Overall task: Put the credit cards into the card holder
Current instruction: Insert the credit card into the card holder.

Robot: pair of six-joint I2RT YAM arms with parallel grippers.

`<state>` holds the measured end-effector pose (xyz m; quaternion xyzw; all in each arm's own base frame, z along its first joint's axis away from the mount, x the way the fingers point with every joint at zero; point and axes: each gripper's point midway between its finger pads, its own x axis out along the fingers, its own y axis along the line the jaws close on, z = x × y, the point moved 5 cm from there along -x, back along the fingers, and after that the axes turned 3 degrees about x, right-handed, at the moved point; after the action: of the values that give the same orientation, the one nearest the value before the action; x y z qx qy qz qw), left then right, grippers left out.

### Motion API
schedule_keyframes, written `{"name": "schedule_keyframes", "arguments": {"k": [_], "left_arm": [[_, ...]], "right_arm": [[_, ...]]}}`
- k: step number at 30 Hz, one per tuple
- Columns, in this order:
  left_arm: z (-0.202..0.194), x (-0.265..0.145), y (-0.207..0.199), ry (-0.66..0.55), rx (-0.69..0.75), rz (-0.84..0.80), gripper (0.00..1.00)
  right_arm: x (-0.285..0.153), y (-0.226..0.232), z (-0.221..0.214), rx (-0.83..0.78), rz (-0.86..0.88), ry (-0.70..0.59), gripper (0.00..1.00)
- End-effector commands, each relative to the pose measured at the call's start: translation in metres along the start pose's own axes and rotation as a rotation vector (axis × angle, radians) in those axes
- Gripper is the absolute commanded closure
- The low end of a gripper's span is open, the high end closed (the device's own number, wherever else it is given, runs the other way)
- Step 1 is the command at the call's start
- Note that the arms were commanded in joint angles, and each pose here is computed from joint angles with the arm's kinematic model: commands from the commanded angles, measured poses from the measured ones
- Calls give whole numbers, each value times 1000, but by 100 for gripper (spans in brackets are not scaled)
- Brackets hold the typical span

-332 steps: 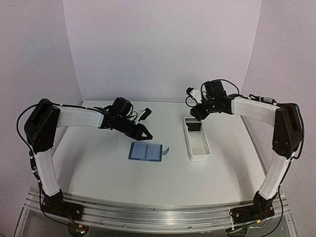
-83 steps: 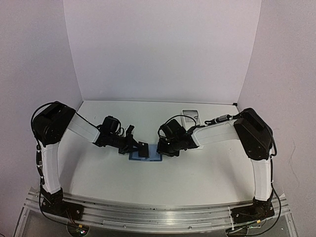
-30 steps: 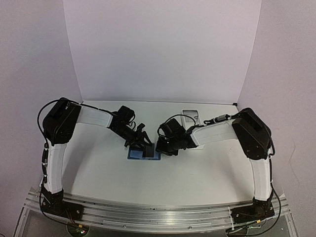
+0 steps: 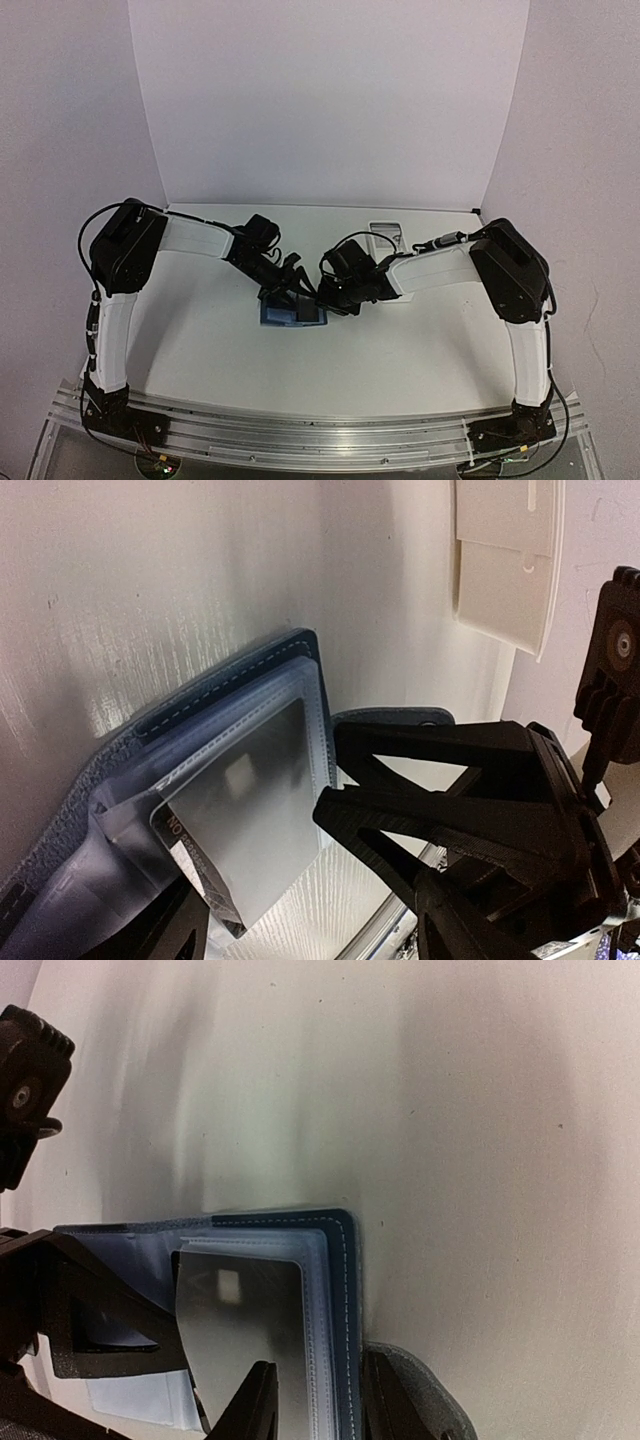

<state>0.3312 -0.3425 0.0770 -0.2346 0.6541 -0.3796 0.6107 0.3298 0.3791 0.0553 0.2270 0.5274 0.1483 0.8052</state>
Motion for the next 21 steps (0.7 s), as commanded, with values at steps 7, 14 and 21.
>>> {"name": "schedule_keyframes", "arguments": {"k": [7,14,21], "left_arm": [[11,-9,-17,-2,138,6,25],[15,-34,-24,-3,226,67,13],[8,-42,-31,-2,210,55,10]], "right_arm": [[-1,-3,-15,9,-7,42,74],[-16,7,-6,9,21,7,73],[-28,14,1,-1,35,-24,73]]}}
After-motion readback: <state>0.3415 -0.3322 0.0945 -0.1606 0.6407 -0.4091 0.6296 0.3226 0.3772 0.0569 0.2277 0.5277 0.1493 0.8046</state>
